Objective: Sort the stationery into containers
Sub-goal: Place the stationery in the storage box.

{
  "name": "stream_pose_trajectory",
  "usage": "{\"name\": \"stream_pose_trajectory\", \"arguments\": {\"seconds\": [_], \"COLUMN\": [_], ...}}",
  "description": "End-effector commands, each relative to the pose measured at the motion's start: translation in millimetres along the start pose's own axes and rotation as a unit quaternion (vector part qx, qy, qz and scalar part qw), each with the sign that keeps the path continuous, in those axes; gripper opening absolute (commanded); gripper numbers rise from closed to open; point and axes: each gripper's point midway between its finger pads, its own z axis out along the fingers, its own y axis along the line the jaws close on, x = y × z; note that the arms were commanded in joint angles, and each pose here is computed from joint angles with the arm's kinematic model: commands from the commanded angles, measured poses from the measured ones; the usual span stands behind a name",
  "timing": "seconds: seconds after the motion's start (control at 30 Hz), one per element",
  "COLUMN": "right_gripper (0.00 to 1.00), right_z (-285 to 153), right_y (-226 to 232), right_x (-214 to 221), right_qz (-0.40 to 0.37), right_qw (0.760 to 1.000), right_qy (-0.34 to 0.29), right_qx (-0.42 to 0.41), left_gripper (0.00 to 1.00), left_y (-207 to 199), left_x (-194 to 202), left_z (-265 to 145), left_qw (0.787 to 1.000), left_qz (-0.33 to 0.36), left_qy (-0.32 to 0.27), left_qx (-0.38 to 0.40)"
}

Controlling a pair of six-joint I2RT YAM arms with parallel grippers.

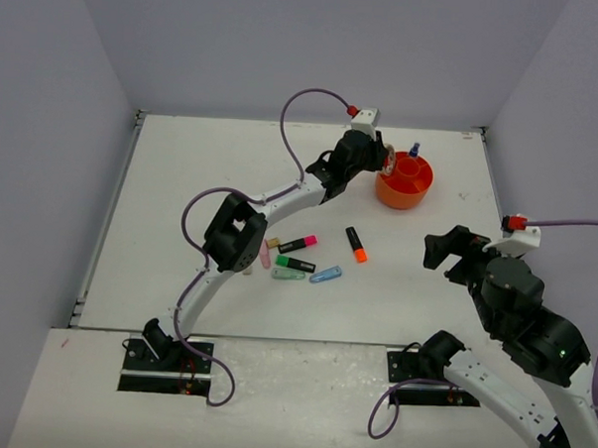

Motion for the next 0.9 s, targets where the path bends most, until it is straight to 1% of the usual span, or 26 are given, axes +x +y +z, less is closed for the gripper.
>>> {"name": "stream_pose_trajectory", "arguments": {"seconds": [0.0,0.13,0.27,0.33,0.37,0.4,0.43,0.47,0.5,0.53,0.57,0.6,0.63,0.67,0.73,0.87], "right_gripper": [0.99,0.99,0.99,0.99,0.99,0.99,0.99,0.99,0.99,0.99,0.99,0.99,0.99,0.99,0.99,0.99], "right_z": [1.0,4.8,10.8,18.0,21.7,24.6,28.6,31.5,33.4,37.0,41.6,44.6,47.2,51.8,63.0,85.2], "right_y": [-0.1,1.1,3.8,7.6,10.0,12.4,16.7,20.1,24.9,34.8,40.7,45.7,50.7,63.4,75.9,97.5], "right_x": [4.0,5.7,10.7,18.9,22.3,25.4,29.7,32.2,33.8,39.5,42.7,46.4,50.9,63.2,80.4,110.6], "right_qz": [-0.008,-0.013,-0.021,-0.030,-0.035,-0.038,-0.044,-0.047,-0.046,-0.048,-0.050,-0.054,-0.056,-0.063,-0.075,-0.081], "right_qw": [1.000,1.000,1.000,0.999,0.998,0.998,0.997,0.997,0.997,0.995,0.995,0.994,0.992,0.987,0.981,0.970], "right_qy": [0.009,0.014,0.021,0.034,0.041,0.048,0.059,0.065,0.068,0.080,0.085,0.091,0.099,0.125,0.157,0.200], "right_qx": [0.001,0.007,0.009,0.009,0.010,0.010,0.008,0.006,-0.003,-0.023,-0.031,-0.039,-0.049,-0.074,-0.087,-0.110], "left_gripper": [0.49,0.57,0.70,0.76,0.81,0.85,0.94,1.00,1.00,1.00,1.00,1.00,1.00,1.00,1.00,1.00], "left_y": [-0.7,-12.0,-23.4,-31.6,-28.5,-35.4,-32.6,-31.8,-29.7,-18.6,-18.8,-12.3,-5.0,7.9,30.9,65.2], "left_x": [-20.0,-33.8,-56.3,-81.3,-84.3,-111.7,-118.9,-132.2,-149.9,-156.1,-183.2,-191.2,-193.9,-196.9,-192.2,-158.1], "left_z": [-1.0,-7.1,-17.3,-35.2,-41.6,-59.8,-71.9,-84.8,-101.9,-126.3,-156.7,-175.6,-193.0,-225.6,-279.2,-361.7], "left_qw": [1.000,0.999,0.998,0.998,0.998,0.997,0.997,0.996,0.995,0.993,0.990,0.988,0.986,0.983,0.976,0.970], "left_qz": [-0.011,-0.014,-0.016,-0.016,-0.015,-0.017,-0.015,-0.014,-0.015,-0.011,-0.014,-0.015,-0.016,-0.022,-0.036,-0.061], "left_qy": [-0.029,-0.037,-0.049,-0.062,-0.061,-0.079,-0.075,-0.081,-0.094,-0.089,-0.110,-0.117,-0.119,-0.124,-0.129,-0.129], "left_qx": [-0.003,0.013,0.023,0.020,0.006,0.003,-0.013,-0.026,-0.041,-0.071,-0.082,-0.098,-0.113,-0.137,-0.172,-0.194]}}
